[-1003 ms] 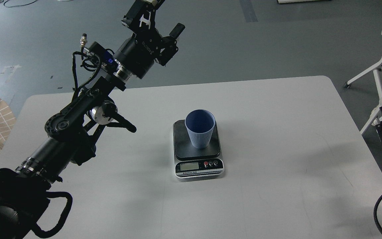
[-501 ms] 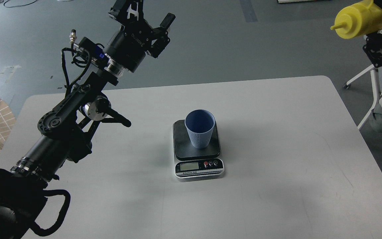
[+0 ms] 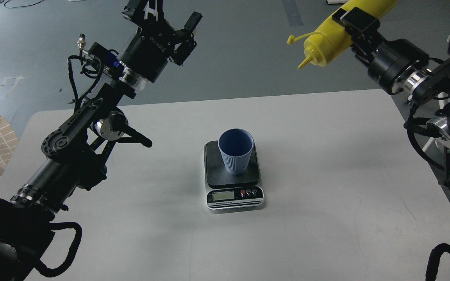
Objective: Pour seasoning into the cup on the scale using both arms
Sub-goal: 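Lift the yellow bottle with the right gripper and tilt it over the cup, then squeeze sauce from the tilted yellow bottle into the blue cup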
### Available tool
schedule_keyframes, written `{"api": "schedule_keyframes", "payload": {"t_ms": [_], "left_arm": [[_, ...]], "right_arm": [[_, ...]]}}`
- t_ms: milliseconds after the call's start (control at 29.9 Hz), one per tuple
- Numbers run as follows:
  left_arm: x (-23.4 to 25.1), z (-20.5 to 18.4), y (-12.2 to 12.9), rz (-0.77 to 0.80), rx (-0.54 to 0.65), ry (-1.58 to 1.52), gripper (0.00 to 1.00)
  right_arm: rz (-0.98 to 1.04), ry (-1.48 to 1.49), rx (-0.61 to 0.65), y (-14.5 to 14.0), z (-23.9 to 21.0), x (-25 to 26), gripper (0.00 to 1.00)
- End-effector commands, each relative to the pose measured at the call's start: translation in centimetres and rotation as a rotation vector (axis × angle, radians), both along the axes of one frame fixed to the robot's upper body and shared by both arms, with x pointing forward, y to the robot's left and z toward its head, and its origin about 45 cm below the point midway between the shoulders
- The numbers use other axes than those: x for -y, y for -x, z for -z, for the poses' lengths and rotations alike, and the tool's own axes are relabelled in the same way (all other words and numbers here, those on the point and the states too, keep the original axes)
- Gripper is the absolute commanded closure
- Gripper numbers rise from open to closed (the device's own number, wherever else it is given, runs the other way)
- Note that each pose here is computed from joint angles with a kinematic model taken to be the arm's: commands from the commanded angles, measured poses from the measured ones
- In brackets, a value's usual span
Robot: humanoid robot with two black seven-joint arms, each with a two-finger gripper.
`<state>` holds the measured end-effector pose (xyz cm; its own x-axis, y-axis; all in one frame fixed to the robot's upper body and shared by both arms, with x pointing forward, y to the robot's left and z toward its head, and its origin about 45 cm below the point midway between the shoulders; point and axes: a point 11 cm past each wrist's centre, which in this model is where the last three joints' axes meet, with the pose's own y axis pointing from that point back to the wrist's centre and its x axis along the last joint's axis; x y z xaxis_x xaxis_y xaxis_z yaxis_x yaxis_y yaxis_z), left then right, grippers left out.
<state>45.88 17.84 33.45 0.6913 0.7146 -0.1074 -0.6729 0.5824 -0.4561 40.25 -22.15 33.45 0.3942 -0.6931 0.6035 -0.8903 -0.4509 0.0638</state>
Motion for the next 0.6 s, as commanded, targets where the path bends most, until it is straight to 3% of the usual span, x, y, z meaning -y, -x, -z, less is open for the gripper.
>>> {"api": "schedule_keyframes", "payload": {"t_ms": [0, 267, 568], "left_arm": [[0.0, 0.1, 0.0, -0.002, -0.002, 0.0, 0.02], [-0.4, -0.2, -0.1, -0.011, 0.003, 0.01, 0.02], [-0.4, -0.2, -0.1, -0.009, 0.004, 0.011, 0.02]], "right_arm": [[-0.052, 0.109, 0.026, 0.1, 1.0, -3.3, 1.0], [-0.117, 0.279, 0.141, 1.2, 2.4, -8.9, 1.0], [-0.141, 0.409, 0.25, 2.1, 3.3, -11.0, 1.0]]}}
